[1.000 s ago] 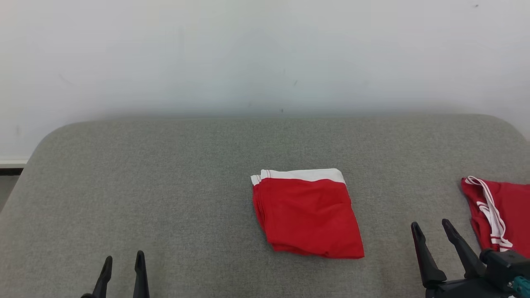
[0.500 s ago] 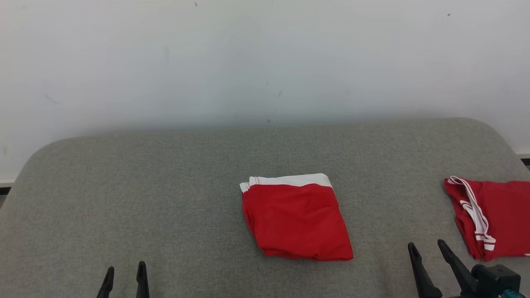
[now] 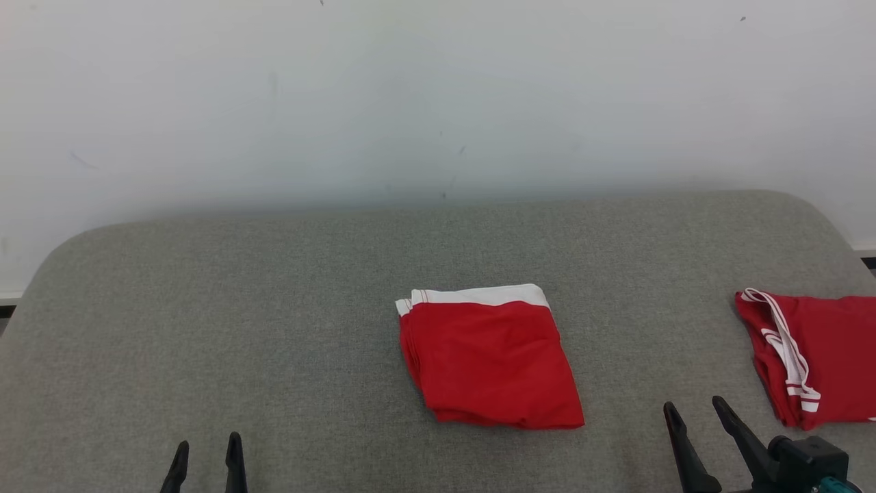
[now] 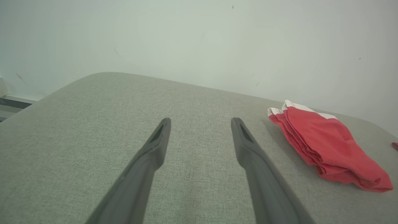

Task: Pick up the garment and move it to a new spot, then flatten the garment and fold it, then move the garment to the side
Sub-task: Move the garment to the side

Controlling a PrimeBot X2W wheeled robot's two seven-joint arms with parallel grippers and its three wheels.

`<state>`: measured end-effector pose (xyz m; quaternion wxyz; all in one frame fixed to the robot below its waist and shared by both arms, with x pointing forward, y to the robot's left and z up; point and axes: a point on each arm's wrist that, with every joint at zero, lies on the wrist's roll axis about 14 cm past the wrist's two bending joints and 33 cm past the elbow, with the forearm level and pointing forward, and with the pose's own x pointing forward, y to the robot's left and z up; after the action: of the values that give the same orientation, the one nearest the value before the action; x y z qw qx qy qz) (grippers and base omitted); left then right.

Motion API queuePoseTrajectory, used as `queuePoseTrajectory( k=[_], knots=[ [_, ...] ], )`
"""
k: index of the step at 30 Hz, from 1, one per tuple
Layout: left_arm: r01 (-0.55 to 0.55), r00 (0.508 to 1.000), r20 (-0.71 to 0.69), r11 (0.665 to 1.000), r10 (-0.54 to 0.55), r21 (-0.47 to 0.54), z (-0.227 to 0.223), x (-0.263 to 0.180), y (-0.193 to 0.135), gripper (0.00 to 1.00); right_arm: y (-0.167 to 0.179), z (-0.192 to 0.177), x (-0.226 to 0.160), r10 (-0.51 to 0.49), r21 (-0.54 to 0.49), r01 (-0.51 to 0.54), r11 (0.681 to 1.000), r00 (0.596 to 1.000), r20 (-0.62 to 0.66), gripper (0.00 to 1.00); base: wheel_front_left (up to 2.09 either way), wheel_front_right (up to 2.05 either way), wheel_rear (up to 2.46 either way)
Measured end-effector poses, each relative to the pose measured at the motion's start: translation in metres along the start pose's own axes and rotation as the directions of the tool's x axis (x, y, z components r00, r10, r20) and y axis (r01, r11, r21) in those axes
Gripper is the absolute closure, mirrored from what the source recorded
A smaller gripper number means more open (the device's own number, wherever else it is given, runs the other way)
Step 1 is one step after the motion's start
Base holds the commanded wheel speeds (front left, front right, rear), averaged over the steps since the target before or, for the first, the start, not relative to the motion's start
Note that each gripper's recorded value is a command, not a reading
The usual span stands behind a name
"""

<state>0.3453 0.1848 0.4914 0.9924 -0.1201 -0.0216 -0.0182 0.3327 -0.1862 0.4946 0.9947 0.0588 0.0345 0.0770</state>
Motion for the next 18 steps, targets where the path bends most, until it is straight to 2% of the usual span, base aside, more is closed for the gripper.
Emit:
queuePoseTrajectory(
  k=[10, 11, 13, 14, 18],
  knots=[
    [-0.007, 1.000, -0.002, 1.000, 0.007, -0.005, -0.001, -0.003, 0.001, 0.00, 0.003, -0.008, 0.004, 0.013, -0.012, -0.013, 1.000, 0.999, -0.042, 0.00, 0.00, 0.00, 0.00],
    [-0.009, 1.000, -0.003, 1.000, 0.009, -0.009, -0.002, -0.005, 0.000, 0.00, 0.008, -0.004, 0.023, 0.045, -0.014, -0.047, 0.999, 0.995, -0.092, 0.00, 0.00, 0.00, 0.00],
    [-0.010, 1.000, -0.007, 1.000, 0.010, -0.011, -0.003, -0.005, 0.000, 0.00, 0.009, -0.002, 0.035, 0.054, 0.008, -0.053, 0.999, 0.990, -0.131, 0.00, 0.00, 0.00, 0.00],
    [-0.013, 1.000, -0.025, 1.000, 0.012, -0.016, -0.009, -0.007, 0.000, 0.00, 0.009, 0.004, 0.061, 0.064, 0.034, -0.057, 0.998, 0.972, -0.225, 0.00, 0.00, 0.00, 0.00],
    [-0.017, 0.999, -0.039, 1.000, 0.016, -0.021, -0.014, -0.010, 0.000, 0.00, 0.010, 0.000, 0.084, 0.064, 0.022, -0.060, 0.998, 0.936, -0.346, 0.00, 0.00, 0.00, 0.00]
  ],
)
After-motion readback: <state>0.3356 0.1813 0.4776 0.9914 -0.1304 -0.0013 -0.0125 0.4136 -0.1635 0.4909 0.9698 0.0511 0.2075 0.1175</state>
